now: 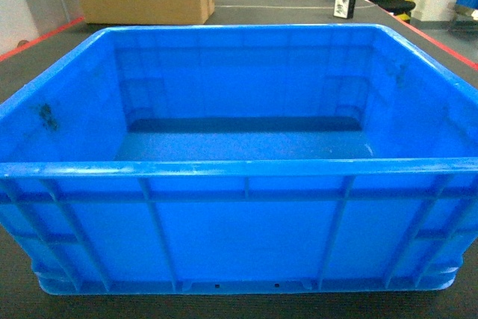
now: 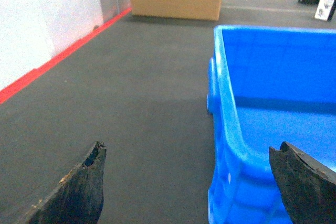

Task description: Place box next to blue box on left shelf

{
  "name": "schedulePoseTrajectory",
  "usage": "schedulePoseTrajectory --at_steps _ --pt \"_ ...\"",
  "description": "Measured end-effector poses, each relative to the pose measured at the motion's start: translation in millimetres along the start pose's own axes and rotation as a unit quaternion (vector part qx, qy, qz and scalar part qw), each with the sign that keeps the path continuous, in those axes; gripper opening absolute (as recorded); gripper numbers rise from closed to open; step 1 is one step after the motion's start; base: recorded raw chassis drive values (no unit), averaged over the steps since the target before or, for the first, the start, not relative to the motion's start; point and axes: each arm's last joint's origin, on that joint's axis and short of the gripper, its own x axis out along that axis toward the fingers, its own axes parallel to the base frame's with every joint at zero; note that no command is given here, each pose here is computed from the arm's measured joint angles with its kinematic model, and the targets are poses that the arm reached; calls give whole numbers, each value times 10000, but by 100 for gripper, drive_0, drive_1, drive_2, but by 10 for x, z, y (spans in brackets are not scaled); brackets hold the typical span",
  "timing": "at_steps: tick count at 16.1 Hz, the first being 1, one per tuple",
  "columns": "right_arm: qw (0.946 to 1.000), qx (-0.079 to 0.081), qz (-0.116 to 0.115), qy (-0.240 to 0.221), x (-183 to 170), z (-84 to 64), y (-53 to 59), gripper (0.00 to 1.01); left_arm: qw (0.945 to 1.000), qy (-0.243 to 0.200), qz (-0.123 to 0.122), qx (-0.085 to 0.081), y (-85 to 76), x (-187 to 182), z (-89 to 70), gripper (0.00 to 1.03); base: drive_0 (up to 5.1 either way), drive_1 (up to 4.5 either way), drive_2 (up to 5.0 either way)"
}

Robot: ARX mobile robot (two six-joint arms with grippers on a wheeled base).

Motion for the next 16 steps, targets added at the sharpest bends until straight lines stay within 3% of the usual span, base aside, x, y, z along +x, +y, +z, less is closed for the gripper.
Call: schedulePoseTrajectory --at_steps 1,3,4,5,8,10,12,13,16 --pt "9998 69 -69 -184 95 170 18 98 9999 -138 -45 -41 -56 83 144 98 0 0 0" --pt "9993 76 175 -310 294 466 102 98 9995 -306 -76 -48 -158 266 379 98 0 0 0" --pt "9995 -31 305 -83 502 613 166 98 9996 -289 -67 24 -225 453 530 98 0 0 0" --pt "9988 -123 406 262 670 657 214 98 9998 -138 -74 86 -270 610 610 98 0 0 0" --pt "9885 -300 808 1244 1158 695 400 98 9973 623 121 373 -396 1096 633 98 0 0 0" --pt "9851 -308 947 1402 1417 800 533 98 9941 960 160 486 -468 1322 620 98 0 0 0" --pt "9800 -245 1186 1580 1619 889 701 98 9916 1191 161 483 -526 1476 617 98 0 0 0" --pt "9748 -203 1357 1759 1702 855 792 98 9902 1298 190 483 -548 1539 594 98 0 0 0" --pt "9614 -274 1528 2272 1783 617 966 98 9859 1548 242 579 -572 1621 459 98 0 0 0"
